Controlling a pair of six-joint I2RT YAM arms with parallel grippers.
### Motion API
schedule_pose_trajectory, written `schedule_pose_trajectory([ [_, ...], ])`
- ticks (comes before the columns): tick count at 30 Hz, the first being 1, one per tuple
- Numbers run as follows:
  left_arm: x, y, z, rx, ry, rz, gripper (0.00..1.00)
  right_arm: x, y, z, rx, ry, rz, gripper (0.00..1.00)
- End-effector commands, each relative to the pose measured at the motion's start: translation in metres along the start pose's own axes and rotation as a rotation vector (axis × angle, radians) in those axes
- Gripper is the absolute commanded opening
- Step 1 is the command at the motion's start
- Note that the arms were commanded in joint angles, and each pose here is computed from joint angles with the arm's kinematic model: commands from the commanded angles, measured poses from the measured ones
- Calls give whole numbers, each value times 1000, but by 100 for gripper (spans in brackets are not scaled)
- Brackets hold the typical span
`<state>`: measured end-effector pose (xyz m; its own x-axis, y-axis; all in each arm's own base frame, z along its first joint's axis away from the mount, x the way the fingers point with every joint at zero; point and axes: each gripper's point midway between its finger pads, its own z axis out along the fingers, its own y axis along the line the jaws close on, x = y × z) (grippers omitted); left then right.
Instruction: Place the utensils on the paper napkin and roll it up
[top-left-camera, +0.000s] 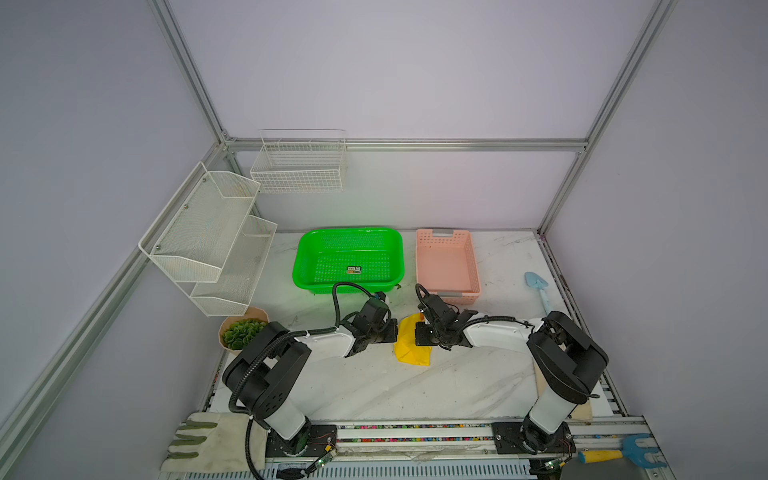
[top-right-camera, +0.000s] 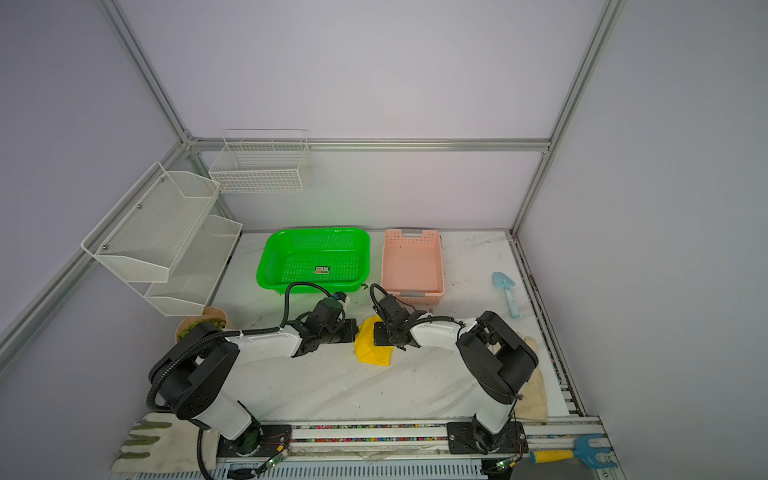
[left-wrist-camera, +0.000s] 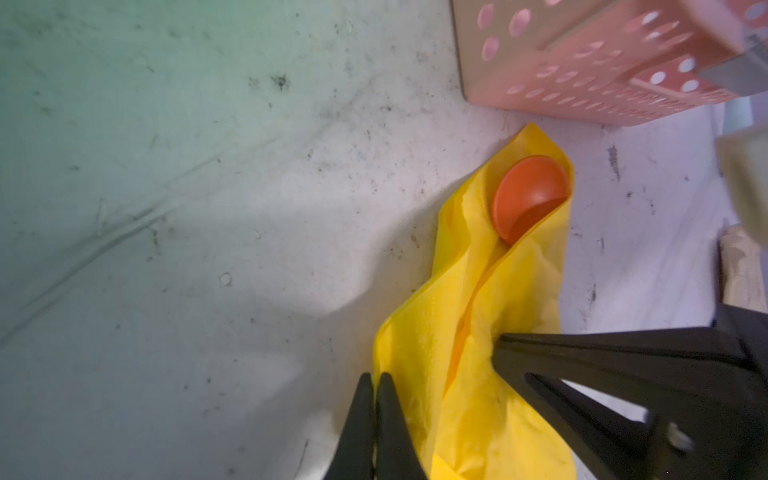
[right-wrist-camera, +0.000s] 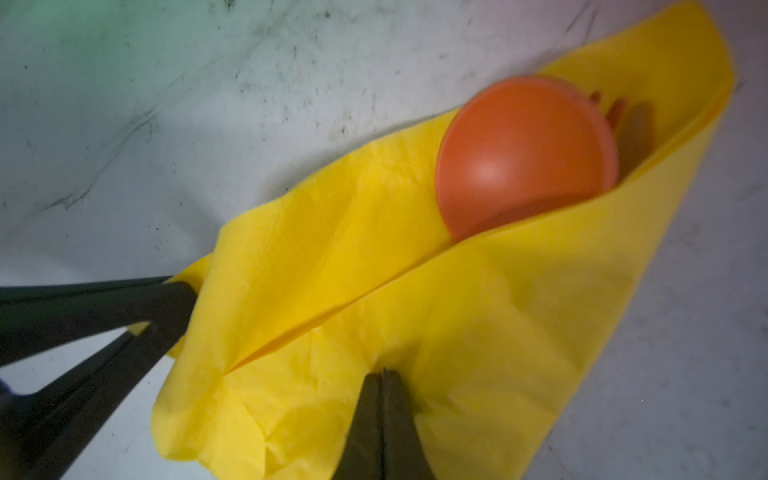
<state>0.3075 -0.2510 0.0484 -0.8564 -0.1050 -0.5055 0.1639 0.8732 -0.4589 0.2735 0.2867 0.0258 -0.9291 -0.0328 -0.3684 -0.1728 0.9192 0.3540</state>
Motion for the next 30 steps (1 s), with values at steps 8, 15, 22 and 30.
schedule_pose_trajectory([
  [8,-15,-43,-16,181,-43,-19,0,37,-21,10,44,119,11,0],
  [15,-12,-63,-17,266,-50,-56,0,38,-20,12,23,122,18,0],
  [22,-2,-75,-7,301,-26,-68,0,38,-19,12,7,124,27,0],
  [30,12,-85,4,356,-9,-104,0,41,-20,14,-14,133,42,0],
])
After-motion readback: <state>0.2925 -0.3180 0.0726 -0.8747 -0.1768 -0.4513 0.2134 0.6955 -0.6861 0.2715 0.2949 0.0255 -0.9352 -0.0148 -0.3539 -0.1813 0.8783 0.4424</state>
